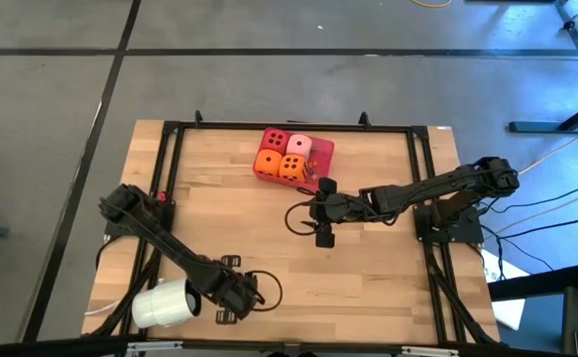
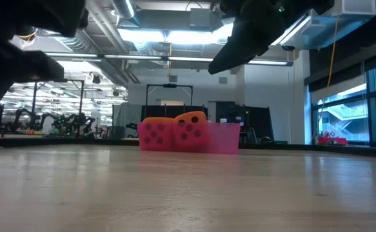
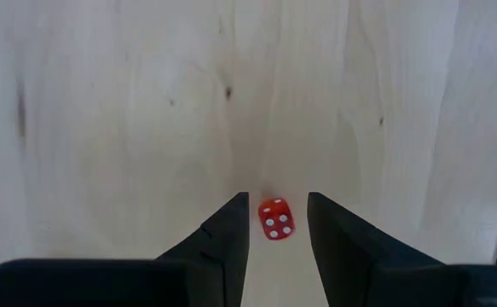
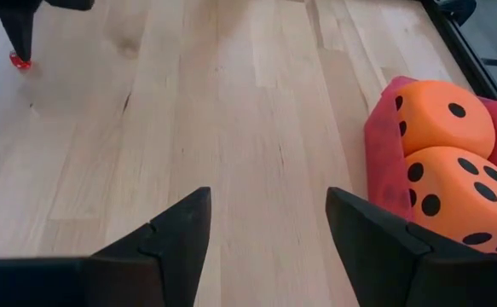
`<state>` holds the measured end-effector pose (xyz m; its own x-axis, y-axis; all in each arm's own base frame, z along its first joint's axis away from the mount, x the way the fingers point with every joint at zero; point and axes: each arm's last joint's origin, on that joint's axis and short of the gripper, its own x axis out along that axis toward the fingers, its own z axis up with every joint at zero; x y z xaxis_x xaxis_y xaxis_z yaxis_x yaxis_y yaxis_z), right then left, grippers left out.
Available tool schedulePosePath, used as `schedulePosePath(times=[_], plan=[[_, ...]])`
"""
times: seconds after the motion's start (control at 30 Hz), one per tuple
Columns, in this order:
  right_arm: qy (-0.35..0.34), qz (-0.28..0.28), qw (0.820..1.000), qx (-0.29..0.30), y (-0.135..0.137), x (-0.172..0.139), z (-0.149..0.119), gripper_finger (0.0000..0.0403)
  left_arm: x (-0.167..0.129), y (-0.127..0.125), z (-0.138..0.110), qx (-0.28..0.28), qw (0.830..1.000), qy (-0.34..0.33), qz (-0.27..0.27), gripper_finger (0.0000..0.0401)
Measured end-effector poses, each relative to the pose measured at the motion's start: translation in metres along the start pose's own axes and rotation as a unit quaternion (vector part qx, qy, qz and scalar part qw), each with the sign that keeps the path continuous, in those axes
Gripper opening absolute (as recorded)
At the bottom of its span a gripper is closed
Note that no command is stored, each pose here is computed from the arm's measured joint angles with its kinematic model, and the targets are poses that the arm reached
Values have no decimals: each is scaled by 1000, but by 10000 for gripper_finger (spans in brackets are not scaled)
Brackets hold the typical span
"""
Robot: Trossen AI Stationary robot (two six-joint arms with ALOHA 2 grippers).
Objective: Pick & Place Dice
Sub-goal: Put the small red dice into the red container
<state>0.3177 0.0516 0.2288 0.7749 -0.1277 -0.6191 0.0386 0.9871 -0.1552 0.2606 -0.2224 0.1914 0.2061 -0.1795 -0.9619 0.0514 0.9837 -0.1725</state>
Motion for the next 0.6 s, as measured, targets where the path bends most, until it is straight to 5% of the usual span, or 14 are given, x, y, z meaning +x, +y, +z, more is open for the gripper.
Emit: schedulePosePath(times=[0.4, 0.6], plan=[[3, 0, 1000, -1, 0, 0, -1, 233, 24, -1, -1, 5, 999, 48, -8, 114], [3, 0, 1000, -1, 0, 0, -1, 233, 24, -1, -2, 6, 999, 54, -8, 73]])
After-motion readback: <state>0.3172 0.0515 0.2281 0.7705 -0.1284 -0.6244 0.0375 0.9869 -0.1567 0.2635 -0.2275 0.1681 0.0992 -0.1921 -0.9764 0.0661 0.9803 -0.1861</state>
